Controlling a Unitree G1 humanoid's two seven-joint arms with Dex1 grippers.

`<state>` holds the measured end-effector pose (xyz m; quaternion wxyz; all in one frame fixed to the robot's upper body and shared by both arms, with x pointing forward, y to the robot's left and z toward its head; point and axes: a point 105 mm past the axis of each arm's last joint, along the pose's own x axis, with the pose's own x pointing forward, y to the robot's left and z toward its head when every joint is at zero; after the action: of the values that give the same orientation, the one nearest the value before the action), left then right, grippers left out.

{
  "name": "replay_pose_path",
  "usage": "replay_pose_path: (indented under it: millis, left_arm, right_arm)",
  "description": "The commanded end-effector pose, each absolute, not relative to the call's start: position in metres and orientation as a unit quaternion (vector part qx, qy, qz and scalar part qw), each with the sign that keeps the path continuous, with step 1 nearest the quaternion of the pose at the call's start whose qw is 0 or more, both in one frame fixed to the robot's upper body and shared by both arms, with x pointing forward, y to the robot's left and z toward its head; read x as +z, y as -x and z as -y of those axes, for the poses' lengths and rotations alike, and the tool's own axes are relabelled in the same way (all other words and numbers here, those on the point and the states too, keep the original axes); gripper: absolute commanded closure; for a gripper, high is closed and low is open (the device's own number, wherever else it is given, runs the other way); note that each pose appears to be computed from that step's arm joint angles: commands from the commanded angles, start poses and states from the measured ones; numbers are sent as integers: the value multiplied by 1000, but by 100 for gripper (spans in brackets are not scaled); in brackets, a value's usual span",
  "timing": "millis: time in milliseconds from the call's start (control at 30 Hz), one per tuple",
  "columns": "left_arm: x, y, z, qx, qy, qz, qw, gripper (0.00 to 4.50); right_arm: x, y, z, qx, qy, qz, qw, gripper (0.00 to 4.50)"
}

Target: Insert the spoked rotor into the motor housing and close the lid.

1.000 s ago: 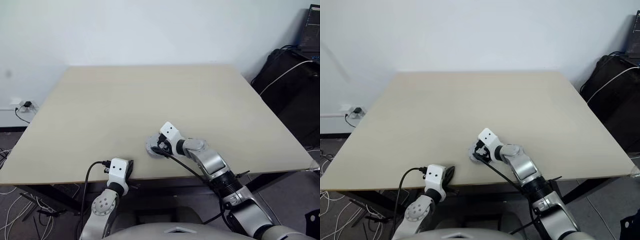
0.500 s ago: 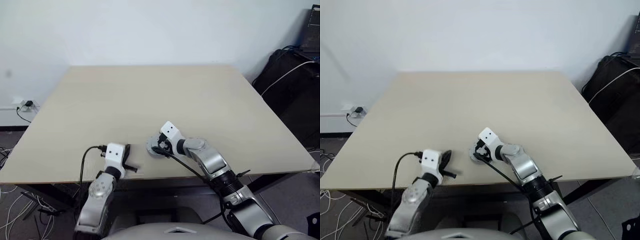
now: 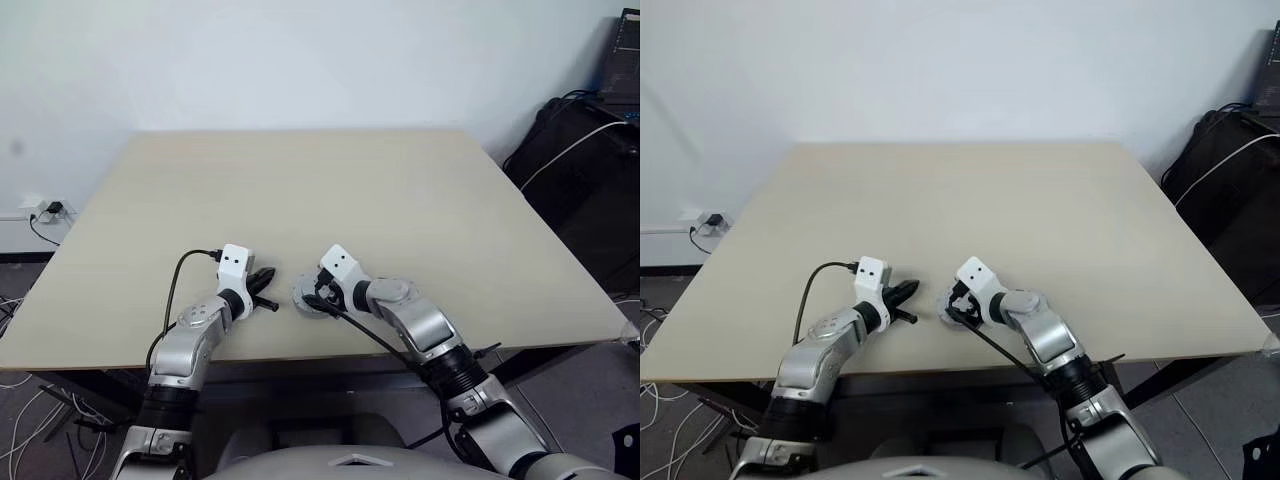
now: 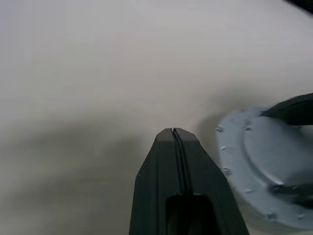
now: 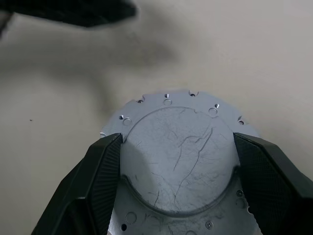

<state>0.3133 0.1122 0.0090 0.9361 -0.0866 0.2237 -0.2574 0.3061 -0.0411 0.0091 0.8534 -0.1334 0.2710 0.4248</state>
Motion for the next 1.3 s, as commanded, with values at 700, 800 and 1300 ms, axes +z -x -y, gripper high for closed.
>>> replay_pose_path:
  millis: [700,800,1300]
  left_arm:
    - [0,-314,-71,-338,109,-305,884,450]
    - [-1,-313,-71,-339,110,-306,883,450]
    - [-7,-305,-67,-343,109,-314,878,450]
  right_arm:
    - [-6,-292,39,430,129,-306,840,128]
    - [-5,-292,39,429,128,-304,841,128]
    - [13,-285,69,364,129,-279,879,3]
